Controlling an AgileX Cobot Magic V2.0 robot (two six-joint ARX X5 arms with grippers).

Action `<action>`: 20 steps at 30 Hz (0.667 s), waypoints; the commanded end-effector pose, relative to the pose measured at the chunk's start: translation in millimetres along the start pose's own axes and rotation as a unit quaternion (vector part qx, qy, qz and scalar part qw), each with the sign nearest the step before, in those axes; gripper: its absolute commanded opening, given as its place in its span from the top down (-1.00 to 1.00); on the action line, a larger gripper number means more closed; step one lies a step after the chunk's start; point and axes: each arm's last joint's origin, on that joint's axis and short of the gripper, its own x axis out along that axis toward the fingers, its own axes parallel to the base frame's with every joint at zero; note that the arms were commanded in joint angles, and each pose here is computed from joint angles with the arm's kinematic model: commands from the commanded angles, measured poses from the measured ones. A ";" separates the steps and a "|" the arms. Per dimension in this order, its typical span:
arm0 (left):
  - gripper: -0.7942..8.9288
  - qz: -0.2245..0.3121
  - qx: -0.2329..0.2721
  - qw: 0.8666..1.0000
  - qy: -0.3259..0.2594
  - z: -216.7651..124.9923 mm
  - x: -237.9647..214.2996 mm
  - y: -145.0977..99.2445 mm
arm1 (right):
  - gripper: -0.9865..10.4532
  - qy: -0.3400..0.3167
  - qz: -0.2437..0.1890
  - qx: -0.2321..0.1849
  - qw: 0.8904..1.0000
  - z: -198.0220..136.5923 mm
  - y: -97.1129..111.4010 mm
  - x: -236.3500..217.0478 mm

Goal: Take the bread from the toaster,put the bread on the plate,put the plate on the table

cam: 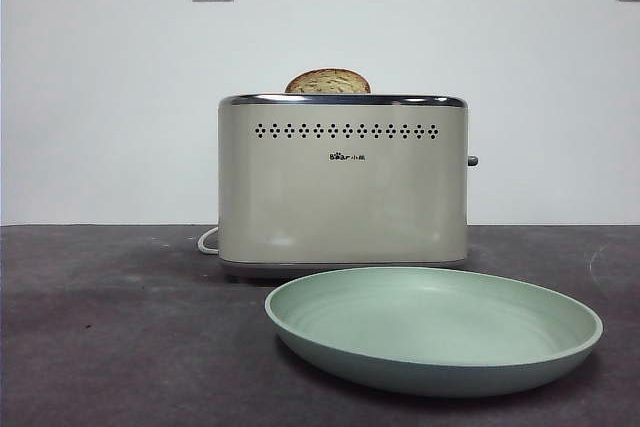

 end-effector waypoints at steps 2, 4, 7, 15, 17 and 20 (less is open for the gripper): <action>0.85 -0.002 -0.020 1.000 0.016 -23.5 -4.4 -6.0 | -0.31 -0.001 0.000 0.000 1.000 1.8 -0.5 1.2; 0.85 -0.003 -0.029 0.999 0.020 -43.3 -6.8 -11.1 | -0.31 0.003 -0.001 0.002 1.000 2.5 -1.7 3.1; 0.85 -0.005 -0.059 0.998 0.023 -78.1 -6.2 -18.7 | -0.31 0.013 -0.002 0.009 1.000 4.1 -4.9 7.7; 0.85 -0.015 -0.146 0.988 0.049 -165.1 -1.2 -36.9 | -0.25 0.076 -0.025 0.046 0.996 10.9 -25.6 37.2; 0.85 -0.015 -0.163 0.985 0.051 -177.4 -3.3 -40.2 | -0.25 0.099 -0.025 0.059 0.993 12.1 -32.7 48.1; 0.85 -0.014 -0.180 0.982 0.049 -187.8 -8.0 -43.8 | -0.25 0.137 -0.024 0.082 0.987 12.8 -45.1 67.5</action>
